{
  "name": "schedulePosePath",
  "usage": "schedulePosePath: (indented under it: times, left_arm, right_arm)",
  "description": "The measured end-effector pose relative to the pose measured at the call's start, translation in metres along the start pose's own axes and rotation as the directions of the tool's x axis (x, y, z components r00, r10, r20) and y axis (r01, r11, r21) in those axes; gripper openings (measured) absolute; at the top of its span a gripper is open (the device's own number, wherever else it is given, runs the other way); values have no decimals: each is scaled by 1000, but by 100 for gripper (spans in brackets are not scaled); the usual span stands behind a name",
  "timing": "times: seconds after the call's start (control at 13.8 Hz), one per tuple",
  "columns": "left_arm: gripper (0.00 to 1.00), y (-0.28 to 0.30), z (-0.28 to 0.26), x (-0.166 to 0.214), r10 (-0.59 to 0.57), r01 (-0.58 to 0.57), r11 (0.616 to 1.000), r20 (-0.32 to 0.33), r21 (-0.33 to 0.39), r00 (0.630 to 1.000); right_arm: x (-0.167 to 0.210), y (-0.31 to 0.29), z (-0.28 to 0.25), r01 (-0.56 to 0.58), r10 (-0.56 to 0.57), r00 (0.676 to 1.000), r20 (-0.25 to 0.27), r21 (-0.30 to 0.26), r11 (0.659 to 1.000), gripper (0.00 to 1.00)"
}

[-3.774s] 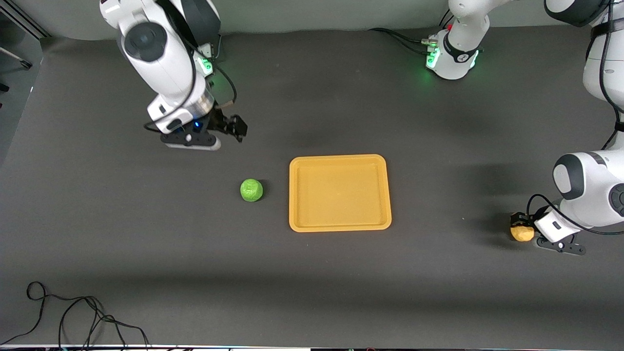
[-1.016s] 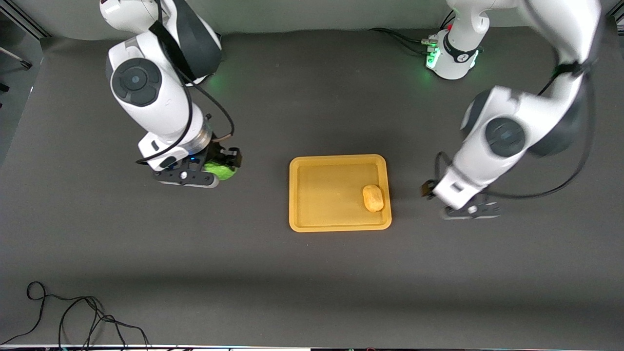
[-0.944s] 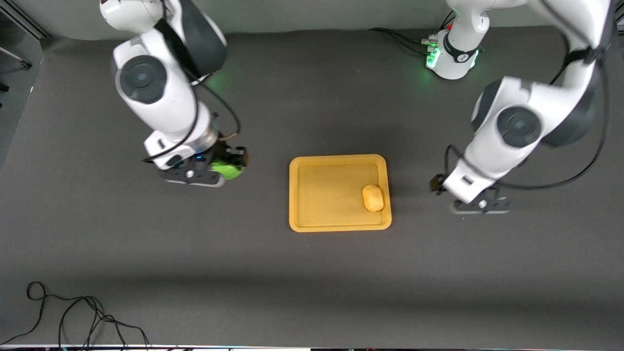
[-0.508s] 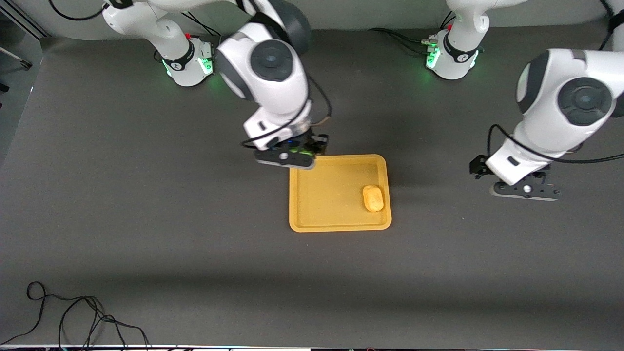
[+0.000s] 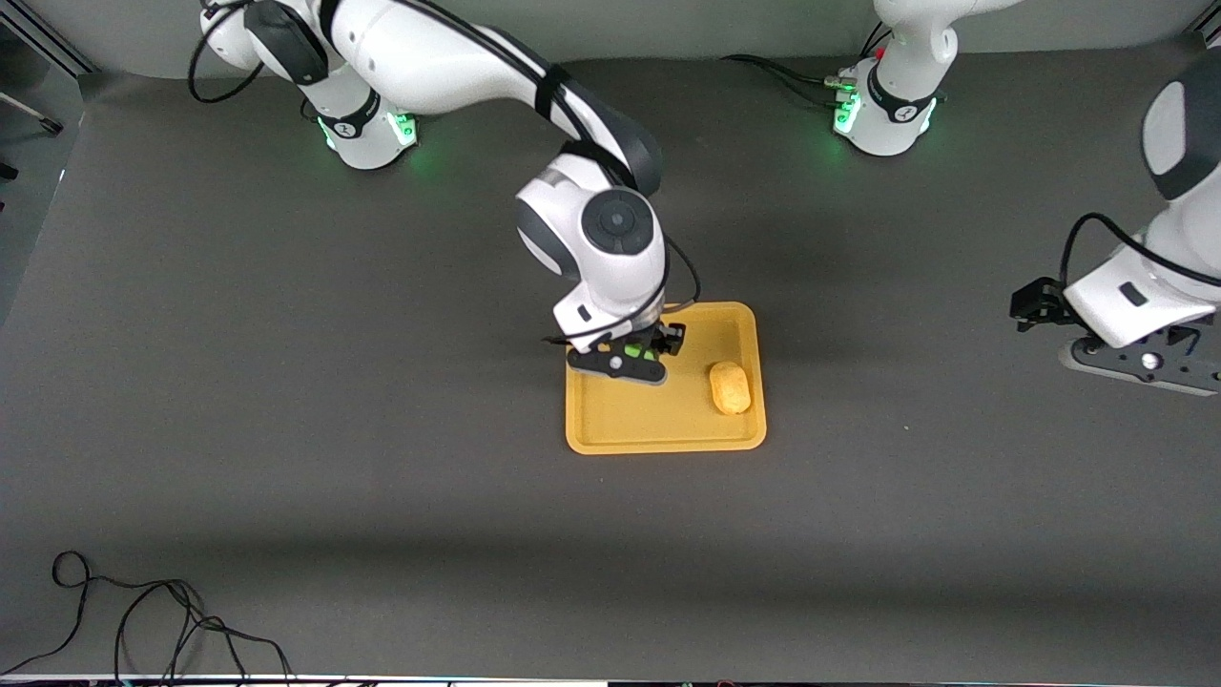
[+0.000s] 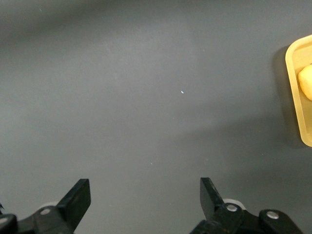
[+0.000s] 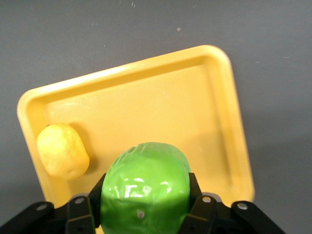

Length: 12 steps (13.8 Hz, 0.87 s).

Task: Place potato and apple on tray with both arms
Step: 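Carry the apple onto the tray with the right gripper while the left gripper withdraws, then open the right gripper to release the apple and withdraw it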

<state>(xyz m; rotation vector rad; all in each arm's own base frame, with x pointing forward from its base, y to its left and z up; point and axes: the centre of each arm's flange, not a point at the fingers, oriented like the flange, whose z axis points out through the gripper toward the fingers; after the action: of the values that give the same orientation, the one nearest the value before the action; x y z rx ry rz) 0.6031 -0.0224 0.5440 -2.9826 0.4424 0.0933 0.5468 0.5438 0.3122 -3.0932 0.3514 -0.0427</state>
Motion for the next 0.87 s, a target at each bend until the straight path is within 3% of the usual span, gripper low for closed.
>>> schedulePosePath:
  times: [0.29,0.65,0.87]
  left_arm:
    - [100,-5,-9,5,-3,3,999,-2,-34,1000]
    - [100,-4,-30,-7,-33,33,999,-15,-42,999]
    - [100,-10,-27,-8,-44,43,998,-9,-43,999]
  right_arm:
    - [-18,-15,70,36,-36,999,-15,-2,999,65]
    - [-19,-14,111,43,-44,998,-47,-22,999,65]
    - [-15,-14,110,38,-39,998,-56,-16,999,89]
